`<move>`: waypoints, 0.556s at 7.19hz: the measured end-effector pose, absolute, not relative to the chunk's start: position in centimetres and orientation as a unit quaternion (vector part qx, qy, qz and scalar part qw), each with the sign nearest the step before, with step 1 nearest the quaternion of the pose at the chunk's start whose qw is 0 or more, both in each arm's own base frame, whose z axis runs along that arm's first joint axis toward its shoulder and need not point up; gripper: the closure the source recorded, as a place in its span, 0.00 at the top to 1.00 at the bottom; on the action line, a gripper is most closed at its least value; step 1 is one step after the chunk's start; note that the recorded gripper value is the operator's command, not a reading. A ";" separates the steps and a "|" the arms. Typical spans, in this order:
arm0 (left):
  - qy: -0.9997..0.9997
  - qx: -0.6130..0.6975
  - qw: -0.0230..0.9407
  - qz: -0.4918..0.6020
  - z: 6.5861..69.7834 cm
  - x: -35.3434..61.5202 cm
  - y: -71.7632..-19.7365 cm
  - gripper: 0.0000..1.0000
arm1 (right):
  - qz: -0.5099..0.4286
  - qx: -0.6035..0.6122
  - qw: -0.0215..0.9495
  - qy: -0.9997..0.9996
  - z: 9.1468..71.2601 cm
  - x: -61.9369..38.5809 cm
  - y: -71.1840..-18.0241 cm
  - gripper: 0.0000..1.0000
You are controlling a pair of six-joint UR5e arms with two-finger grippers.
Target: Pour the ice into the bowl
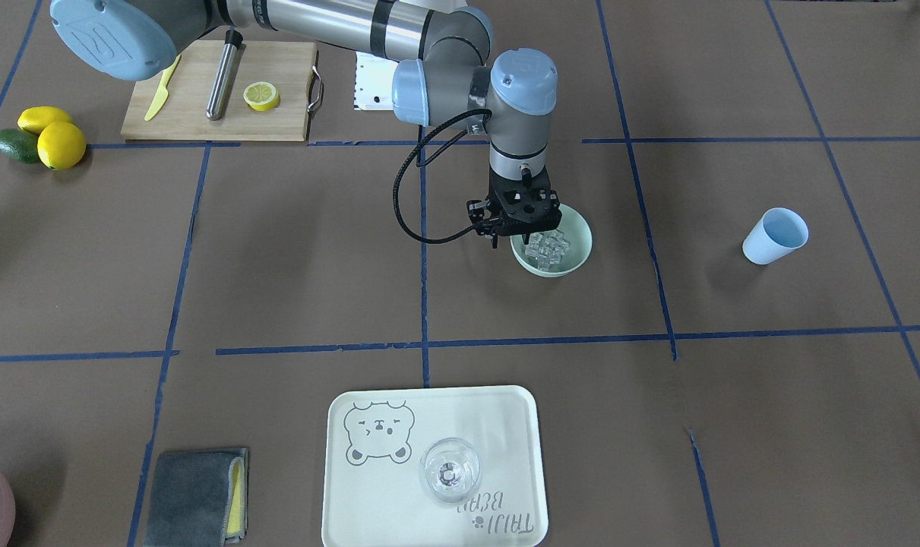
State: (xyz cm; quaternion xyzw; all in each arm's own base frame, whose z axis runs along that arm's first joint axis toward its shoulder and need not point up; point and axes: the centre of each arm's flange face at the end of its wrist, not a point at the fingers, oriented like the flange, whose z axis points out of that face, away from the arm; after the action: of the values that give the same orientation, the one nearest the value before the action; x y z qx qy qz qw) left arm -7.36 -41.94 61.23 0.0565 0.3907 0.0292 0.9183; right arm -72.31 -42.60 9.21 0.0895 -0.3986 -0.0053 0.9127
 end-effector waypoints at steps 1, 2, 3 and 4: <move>0.391 0.057 0.918 0.029 61.2 -7.4 -41.9 1.00 | -0.004 0.089 0.913 -0.399 9.3 -72.4 -42.5 0.00; 0.391 0.057 0.918 0.030 61.2 -7.4 -41.9 1.00 | 0.001 0.087 0.912 -0.402 9.1 -72.3 -42.4 0.00; 0.391 0.057 0.918 0.030 61.3 -7.3 -41.9 1.00 | 0.007 0.087 0.910 -0.406 8.7 -72.0 -42.4 0.00; 0.391 0.056 0.918 0.030 61.3 -7.3 -41.9 1.00 | 0.009 0.091 0.905 -0.415 7.9 -71.0 -42.8 0.00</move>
State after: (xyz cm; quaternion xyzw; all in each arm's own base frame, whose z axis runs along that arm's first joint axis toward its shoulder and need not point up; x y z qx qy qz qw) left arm -7.33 -41.93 61.34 0.0555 0.3912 0.0296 0.9181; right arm -71.00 -42.81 7.88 0.0914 -0.4150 0.0093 0.9052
